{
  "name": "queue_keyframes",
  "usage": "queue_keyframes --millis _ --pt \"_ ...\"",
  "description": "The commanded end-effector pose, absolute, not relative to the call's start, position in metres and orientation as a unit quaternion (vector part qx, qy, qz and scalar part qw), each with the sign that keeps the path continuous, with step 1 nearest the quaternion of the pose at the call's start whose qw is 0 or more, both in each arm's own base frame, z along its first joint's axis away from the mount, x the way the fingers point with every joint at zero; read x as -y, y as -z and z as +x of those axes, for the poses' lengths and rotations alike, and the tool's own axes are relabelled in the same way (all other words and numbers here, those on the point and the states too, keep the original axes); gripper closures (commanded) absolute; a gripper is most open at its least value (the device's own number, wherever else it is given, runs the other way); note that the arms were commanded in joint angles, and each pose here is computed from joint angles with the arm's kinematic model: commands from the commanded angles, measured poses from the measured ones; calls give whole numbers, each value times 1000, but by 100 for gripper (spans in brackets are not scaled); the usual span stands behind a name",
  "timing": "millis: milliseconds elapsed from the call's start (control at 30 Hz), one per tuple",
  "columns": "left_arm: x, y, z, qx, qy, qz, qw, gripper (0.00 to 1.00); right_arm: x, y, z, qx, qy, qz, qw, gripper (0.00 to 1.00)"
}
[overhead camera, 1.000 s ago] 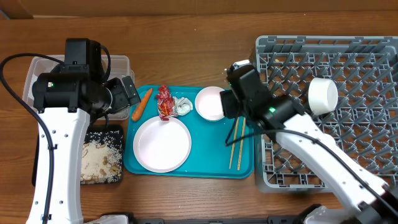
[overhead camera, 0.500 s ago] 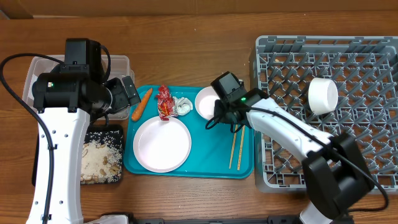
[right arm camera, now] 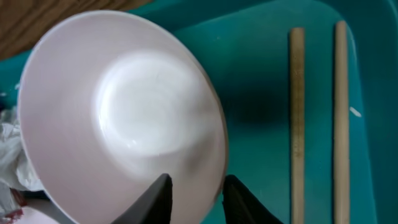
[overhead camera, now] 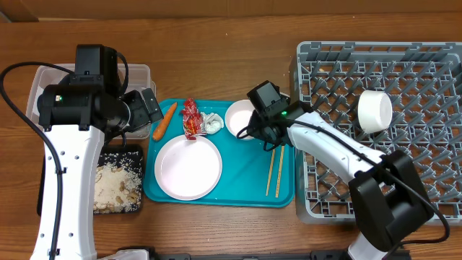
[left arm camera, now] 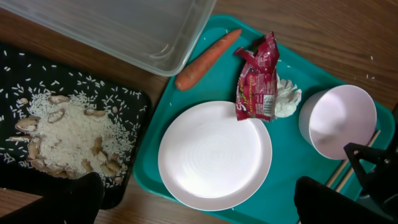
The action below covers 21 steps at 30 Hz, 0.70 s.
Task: Sort waste into correct bins and load items into the dishwasher
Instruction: 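Move the right gripper to the pink bowl on the tray and grasp its rim, then lift the pink bowl and carry it over the dish rack with the right gripper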
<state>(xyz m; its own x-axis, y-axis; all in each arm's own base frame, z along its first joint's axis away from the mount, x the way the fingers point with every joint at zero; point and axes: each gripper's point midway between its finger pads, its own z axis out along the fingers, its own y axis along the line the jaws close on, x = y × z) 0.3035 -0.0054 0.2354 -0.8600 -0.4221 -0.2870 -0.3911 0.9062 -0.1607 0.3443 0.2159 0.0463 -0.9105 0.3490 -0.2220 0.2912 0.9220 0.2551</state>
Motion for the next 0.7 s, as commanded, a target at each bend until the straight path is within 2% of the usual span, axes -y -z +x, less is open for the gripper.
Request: queue_keyframes --millis 0,33,167,333,533,667 --pt "3 -237 304 -961 45 -218 162 0 -218 -38 346 -966 -111 197 122 91" --pt "3 -237 304 -961 45 -218 162 0 -218 -39 347 -967 -111 193 124 96" --pt "3 -237 304 -961 45 -218 162 0 -218 -50 349 -973 -101 162 131 96" --pt "3 -237 304 -961 45 -218 162 0 -210 -86 352 -978 -61 119 162 96" --pt "3 -237 304 -961 45 -218 162 0 -228 -118 345 -977 -78 39 192 96" --pt "3 -237 304 -961 45 -218 162 0 -228 -140 332 -975 -86 29 203 96"
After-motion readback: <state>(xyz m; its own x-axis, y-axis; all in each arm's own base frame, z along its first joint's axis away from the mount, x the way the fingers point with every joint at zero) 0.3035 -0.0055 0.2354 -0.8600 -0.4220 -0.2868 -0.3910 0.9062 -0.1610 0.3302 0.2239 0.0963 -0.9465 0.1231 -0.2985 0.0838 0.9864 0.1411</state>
